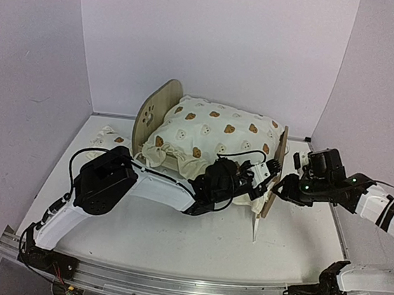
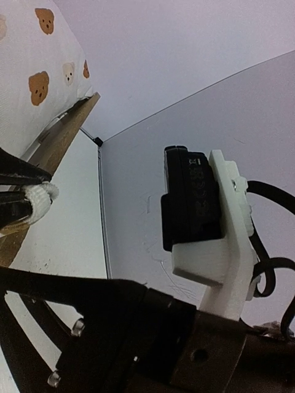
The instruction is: Set up the pet bed
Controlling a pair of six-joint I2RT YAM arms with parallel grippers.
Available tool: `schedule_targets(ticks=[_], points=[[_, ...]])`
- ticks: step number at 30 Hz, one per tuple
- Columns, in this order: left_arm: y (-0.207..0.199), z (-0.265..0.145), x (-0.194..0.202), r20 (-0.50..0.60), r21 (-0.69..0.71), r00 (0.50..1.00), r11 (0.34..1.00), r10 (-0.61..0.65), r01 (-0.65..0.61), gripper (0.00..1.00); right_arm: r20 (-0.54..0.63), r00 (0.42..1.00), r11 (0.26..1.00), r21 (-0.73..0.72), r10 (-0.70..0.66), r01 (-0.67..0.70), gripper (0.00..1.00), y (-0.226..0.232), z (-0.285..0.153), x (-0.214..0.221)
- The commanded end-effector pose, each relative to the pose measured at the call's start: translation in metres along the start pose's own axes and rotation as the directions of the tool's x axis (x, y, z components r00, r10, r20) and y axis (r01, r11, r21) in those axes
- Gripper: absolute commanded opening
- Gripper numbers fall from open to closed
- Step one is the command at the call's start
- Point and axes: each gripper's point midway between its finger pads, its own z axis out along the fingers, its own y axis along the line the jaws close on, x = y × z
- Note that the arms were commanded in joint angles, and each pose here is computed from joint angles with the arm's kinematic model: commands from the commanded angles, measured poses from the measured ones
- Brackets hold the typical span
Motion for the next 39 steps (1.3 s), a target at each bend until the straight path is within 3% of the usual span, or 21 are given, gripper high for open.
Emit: schedule_targets(ticks=[1, 12, 19, 24, 30, 32, 34, 39], points=[[0.027, -0.001, -0.065, 0.135, -0.046, 0.991, 0.999, -0.016, 0.022, 0.06, 0.006, 0.998, 0.99, -0.123, -0.066, 0.066, 0.35, 0.026, -0.007, -0.012], [0.028, 0.001, -0.065, 0.138, -0.051, 0.99, 0.998, -0.034, 0.041, 0.06, 0.133, 0.989, 0.989, -0.13, -0.059, 0.077, 0.24, 0.03, 0.001, -0.04], [0.028, -0.001, -0.065, 0.137, -0.045, 0.99, 0.998, -0.043, 0.05, 0.06, 0.167, 0.986, 0.995, -0.095, -0.025, 0.041, 0.24, 0.023, 0.009, -0.048], [0.026, -0.001, -0.066, 0.138, -0.041, 0.989, 0.998, -0.047, 0.054, 0.06, 0.182, 0.983, 0.997, -0.079, -0.01, 0.025, 0.32, 0.019, 0.009, -0.05], [0.022, 0.0, -0.066, 0.139, -0.032, 0.989, 0.998, -0.055, 0.06, 0.07, 0.183, 0.983, 0.995, -0.093, -0.007, 0.025, 0.18, 0.023, 0.011, -0.054], [0.02, 0.0, -0.066, 0.138, -0.029, 0.989, 0.998, -0.057, 0.062, 0.07, 0.185, 0.983, 0.995, -0.1, 0.003, 0.016, 0.08, 0.024, 0.012, -0.055], [0.019, -0.002, -0.065, 0.132, -0.027, 0.989, 0.998, -0.059, 0.063, 0.12, 0.188, 0.982, 0.995, -0.099, 0.013, 0.006, 0.0, 0.024, 0.012, -0.056], [0.018, -0.037, -0.061, 0.042, -0.026, 0.995, 0.995, -0.095, 0.096, 0.48, 0.175, 0.984, 0.995, -0.101, 0.036, -0.018, 0.0, 0.023, 0.006, -0.053]])
